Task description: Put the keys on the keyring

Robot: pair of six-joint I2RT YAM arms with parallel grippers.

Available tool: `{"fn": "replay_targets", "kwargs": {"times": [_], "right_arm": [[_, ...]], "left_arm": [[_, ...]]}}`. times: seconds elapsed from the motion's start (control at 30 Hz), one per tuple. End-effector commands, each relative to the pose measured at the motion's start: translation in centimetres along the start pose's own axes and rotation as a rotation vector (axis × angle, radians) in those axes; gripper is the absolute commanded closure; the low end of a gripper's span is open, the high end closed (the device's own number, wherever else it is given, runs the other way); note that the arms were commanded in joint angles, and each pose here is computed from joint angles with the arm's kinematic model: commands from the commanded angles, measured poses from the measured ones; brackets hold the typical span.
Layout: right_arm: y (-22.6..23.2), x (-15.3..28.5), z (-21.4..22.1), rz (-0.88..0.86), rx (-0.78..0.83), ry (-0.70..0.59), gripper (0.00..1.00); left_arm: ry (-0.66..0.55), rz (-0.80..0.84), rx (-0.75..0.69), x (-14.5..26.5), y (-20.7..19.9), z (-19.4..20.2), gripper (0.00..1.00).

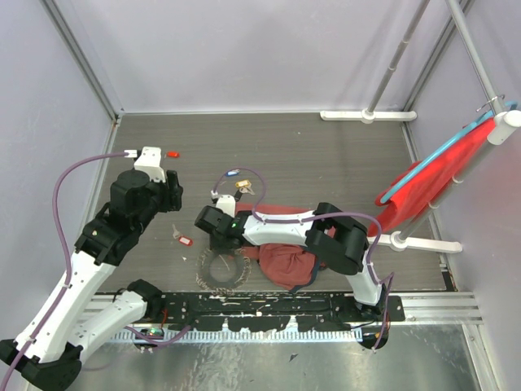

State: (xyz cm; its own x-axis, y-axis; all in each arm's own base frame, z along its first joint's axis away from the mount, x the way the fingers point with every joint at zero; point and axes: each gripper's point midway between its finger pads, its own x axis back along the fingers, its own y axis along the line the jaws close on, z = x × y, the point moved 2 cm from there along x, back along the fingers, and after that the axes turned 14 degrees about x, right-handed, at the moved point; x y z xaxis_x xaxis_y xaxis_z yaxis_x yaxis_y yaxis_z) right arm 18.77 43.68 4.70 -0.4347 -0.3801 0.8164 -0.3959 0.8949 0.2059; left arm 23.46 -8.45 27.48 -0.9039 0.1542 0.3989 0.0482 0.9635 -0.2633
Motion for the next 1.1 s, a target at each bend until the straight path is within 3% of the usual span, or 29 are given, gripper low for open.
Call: {"fn": "replay_targets", "kwargs": {"times": [0.0, 0.3, 0.77, 1.07], "right_arm": [[1.3, 0.4, -1.8, -0.037, -0.009, -0.045, 0.78], [1.4, 1.1, -2.4, -0.054, 0.011, -0.075, 0.99], [0.6, 9.8, -6.9, -0.165, 0.239, -0.314, 0.99], [-0.2, 17.6, -8.7, -0.287, 0.414, -0.514, 0.99]], "left_arm": [[-0.030, 0.000, 0.003, 0.0, 0.1, -0.4, 0.37], [-0.031, -0.005, 0.002, 0.0, 0.2, -0.4, 0.37], [-0.065, 0.099, 0.024, 2.0, -1.2, -1.8, 0.35], [-0.123, 0.291, 0.038, 5.7, -3.4, -3.7, 0.18]]}}
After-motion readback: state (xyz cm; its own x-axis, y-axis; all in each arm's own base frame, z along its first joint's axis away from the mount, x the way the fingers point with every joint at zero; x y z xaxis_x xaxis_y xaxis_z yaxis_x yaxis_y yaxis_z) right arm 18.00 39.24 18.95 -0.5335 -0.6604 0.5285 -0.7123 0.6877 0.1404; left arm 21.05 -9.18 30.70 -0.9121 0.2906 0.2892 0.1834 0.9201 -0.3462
